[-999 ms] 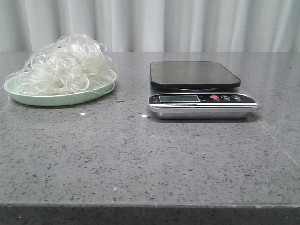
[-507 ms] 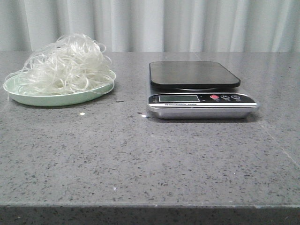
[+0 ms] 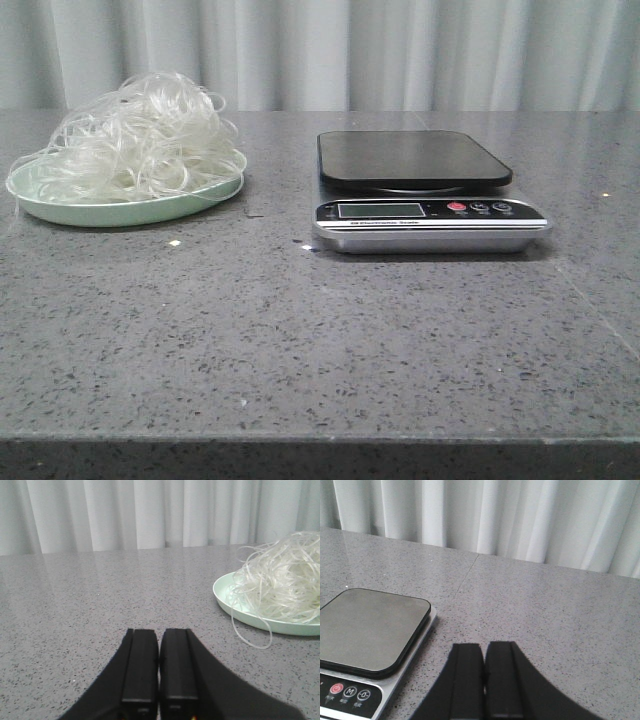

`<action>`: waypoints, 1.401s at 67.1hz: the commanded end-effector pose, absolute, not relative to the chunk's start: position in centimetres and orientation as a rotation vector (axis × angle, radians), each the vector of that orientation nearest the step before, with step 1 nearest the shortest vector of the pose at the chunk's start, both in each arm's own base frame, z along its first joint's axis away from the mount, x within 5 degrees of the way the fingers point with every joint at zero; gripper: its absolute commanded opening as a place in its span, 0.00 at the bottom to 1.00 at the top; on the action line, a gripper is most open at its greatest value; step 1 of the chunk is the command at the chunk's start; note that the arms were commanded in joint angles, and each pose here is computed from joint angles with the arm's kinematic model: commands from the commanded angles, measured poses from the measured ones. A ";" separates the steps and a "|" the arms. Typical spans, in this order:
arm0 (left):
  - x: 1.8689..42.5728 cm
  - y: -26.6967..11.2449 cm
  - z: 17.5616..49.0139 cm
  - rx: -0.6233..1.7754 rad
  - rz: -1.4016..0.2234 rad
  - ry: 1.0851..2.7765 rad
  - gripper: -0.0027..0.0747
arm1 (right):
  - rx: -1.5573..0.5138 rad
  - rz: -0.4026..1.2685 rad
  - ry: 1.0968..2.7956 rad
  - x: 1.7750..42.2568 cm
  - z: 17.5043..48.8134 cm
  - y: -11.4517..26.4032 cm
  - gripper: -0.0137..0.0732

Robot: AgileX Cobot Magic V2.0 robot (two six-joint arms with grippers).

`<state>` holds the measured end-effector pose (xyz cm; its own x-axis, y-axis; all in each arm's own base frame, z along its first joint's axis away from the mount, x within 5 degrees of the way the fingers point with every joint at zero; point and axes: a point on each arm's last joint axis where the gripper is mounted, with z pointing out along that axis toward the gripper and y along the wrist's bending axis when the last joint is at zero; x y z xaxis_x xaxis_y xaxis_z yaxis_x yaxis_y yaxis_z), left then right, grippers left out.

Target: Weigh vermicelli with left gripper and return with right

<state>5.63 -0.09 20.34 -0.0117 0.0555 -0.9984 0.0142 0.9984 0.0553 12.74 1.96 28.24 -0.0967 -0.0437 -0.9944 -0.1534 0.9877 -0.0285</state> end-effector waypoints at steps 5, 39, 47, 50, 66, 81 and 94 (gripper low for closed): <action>5.6 0.0 20.9 0.041 0.032 1.498 0.21 | -0.145 0.078 1.551 12.8 30.0 1.9 0.33; 5.6 0.0 20.9 0.041 0.032 1.498 0.21 | -0.145 0.078 1.551 12.8 30.0 1.9 0.33; 5.6 0.0 20.9 0.041 0.032 1.498 0.21 | -0.146 0.078 1.552 12.8 30.0 1.9 0.33; 5.6 0.0 20.9 0.041 0.032 1.498 0.21 | -0.146 0.078 1.555 12.8 29.9 1.9 0.33; 5.6 0.0 20.9 0.041 0.032 1.498 0.21 | -0.147 0.076 1.580 12.6 28.9 1.8 0.33; 5.6 0.0 20.9 0.041 0.032 1.498 0.21 | -0.102 0.050 1.587 11.3 28.9 1.1 0.33; 5.6 0.0 20.9 0.041 0.032 1.498 0.21 | -0.054 0.015 1.554 9.3 27.9 0.4 0.33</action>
<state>5.63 -0.09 20.34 -0.0117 0.0567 -0.9983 0.0142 0.9983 0.0566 10.04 0.72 27.04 -0.0858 -0.0250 -0.9960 -0.0731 0.9971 -0.0187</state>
